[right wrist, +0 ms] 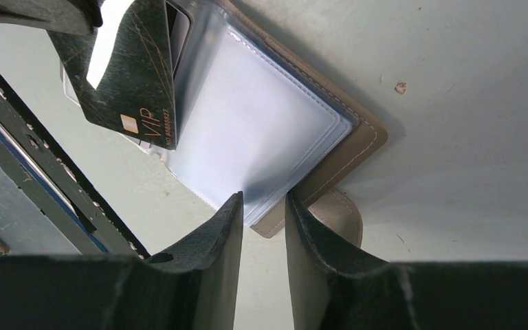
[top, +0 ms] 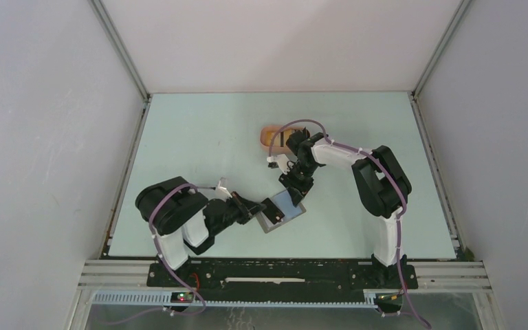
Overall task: Put the credit cards into the card holder
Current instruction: Insert the credit card into the card holder.
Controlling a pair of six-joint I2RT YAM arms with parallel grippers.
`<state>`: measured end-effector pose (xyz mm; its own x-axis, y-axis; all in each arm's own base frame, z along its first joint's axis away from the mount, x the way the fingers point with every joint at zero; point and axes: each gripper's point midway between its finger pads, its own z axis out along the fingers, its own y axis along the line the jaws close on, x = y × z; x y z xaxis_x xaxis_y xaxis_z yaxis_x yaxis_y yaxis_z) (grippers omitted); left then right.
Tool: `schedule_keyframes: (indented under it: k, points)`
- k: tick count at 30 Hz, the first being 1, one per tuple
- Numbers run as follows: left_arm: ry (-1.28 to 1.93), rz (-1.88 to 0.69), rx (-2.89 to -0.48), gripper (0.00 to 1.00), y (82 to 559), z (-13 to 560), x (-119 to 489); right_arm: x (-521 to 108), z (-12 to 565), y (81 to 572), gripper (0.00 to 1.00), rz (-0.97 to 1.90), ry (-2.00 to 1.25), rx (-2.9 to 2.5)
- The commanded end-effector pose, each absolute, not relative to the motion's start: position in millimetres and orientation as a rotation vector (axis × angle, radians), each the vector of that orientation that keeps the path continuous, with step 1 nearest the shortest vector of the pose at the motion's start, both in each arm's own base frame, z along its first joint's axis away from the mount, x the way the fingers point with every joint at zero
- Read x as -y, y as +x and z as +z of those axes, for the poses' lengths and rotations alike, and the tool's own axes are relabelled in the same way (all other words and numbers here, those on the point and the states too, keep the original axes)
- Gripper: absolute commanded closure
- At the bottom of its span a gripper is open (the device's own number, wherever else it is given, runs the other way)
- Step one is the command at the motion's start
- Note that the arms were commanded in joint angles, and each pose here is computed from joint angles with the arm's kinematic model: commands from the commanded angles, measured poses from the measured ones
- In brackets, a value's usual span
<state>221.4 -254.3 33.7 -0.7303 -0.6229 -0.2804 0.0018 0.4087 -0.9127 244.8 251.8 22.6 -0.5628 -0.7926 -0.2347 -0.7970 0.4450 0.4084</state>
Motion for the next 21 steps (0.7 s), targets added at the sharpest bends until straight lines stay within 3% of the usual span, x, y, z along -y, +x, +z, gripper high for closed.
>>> schedule_keyframes:
  k: [1, 21]
  points:
    - [-0.526, -1.373, -2.005, 1.0, 233, 44, 263, -258, 26, 248, 0.64, 0.748, -1.492, -2.641]
    - [-0.572, -1.432, -2.076, 1.0, 226, 29, 273, -258, 25, 248, 0.64, 0.754, -1.494, -2.648]
